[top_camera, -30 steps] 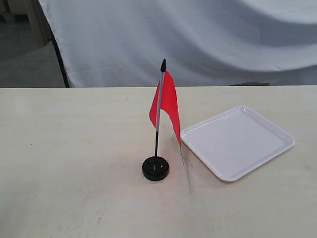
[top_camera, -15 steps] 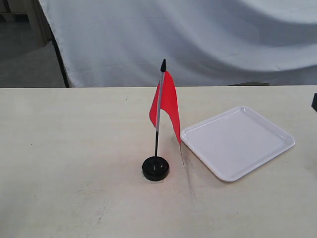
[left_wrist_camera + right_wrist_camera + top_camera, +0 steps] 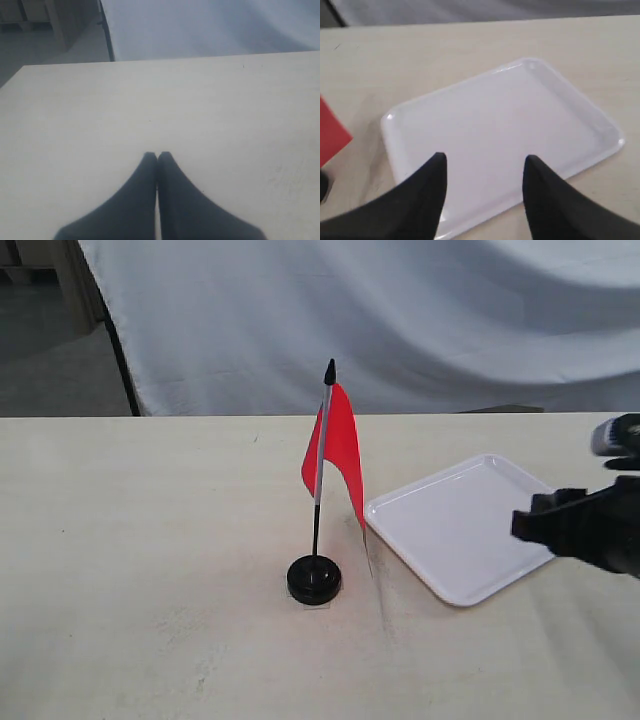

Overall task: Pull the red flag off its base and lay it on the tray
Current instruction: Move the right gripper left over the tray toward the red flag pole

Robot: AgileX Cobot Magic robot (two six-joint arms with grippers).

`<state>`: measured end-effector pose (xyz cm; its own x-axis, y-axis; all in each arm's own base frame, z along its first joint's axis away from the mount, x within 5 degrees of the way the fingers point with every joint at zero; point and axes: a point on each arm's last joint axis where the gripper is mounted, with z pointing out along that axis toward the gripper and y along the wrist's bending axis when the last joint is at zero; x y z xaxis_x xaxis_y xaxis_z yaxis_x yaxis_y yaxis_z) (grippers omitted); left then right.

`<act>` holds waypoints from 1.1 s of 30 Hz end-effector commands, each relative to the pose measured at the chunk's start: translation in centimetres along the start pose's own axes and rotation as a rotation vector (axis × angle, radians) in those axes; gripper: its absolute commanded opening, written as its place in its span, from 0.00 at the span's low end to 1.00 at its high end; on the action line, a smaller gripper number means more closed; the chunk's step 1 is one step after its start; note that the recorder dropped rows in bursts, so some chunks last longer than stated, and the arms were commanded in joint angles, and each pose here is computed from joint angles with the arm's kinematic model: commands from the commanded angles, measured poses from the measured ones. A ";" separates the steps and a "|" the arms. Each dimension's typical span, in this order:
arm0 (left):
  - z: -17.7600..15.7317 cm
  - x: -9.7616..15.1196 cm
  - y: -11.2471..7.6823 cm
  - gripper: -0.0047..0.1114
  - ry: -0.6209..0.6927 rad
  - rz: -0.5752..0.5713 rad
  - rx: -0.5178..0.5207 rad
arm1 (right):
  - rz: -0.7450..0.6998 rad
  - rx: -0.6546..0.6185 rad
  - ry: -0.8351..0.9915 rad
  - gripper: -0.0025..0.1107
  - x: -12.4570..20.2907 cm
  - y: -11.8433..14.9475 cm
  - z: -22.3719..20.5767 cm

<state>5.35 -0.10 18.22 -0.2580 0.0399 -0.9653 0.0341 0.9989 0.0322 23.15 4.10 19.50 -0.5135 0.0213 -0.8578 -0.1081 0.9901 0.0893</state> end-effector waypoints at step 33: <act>0.0 0.0 0.0 0.04 -0.006 -0.004 -0.003 | -0.330 -0.462 -0.175 0.64 2.6 13.2 6.8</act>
<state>5.35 -0.10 18.22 -0.2580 0.0399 -0.9653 0.0341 0.9989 0.0322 25.96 17.86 15.04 -0.2815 -0.2387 -0.9294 -0.6106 0.7917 -0.0184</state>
